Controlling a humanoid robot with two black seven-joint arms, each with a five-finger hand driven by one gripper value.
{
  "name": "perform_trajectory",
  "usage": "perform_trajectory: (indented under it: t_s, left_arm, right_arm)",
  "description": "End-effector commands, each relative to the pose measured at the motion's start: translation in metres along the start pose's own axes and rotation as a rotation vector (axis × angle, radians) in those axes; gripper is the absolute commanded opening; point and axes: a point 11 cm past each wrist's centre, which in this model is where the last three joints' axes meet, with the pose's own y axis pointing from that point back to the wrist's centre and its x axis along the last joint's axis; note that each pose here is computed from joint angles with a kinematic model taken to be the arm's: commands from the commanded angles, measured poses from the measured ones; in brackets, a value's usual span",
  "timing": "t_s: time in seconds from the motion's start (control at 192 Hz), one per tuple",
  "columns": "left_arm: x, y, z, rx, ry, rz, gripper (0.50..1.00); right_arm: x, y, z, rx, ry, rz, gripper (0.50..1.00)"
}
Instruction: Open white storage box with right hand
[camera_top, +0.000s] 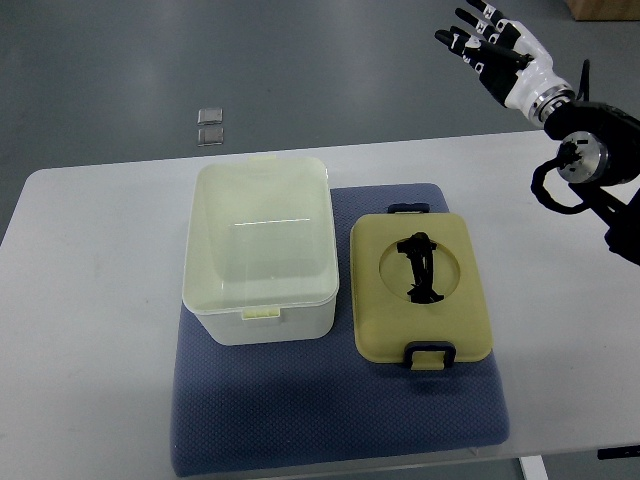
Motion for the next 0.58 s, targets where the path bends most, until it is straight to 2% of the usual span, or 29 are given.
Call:
perform_trajectory:
  t_s: [0.0,0.188,0.37,0.573]
  left_arm:
    - [0.0,0.0,0.0,0.0,0.001,-0.001,1.0]
    - [0.0,0.0,0.0,0.0,0.0,0.001,1.0]
    - [0.0,0.0,0.0,-0.001,0.001,-0.001,1.0]
    - [-0.001,0.0,0.0,0.0,0.003,-0.003,1.0]
  right_arm:
    - [0.004,0.004,0.018,-0.01,-0.201,0.0,0.934]
    - [-0.002,0.002,0.03,0.068,-0.44,0.015,0.934]
    - [0.01,0.007,0.049,0.062,-0.475,0.061,0.934]
    - [0.022,0.009,0.046,0.087,-0.498,0.094,0.934]
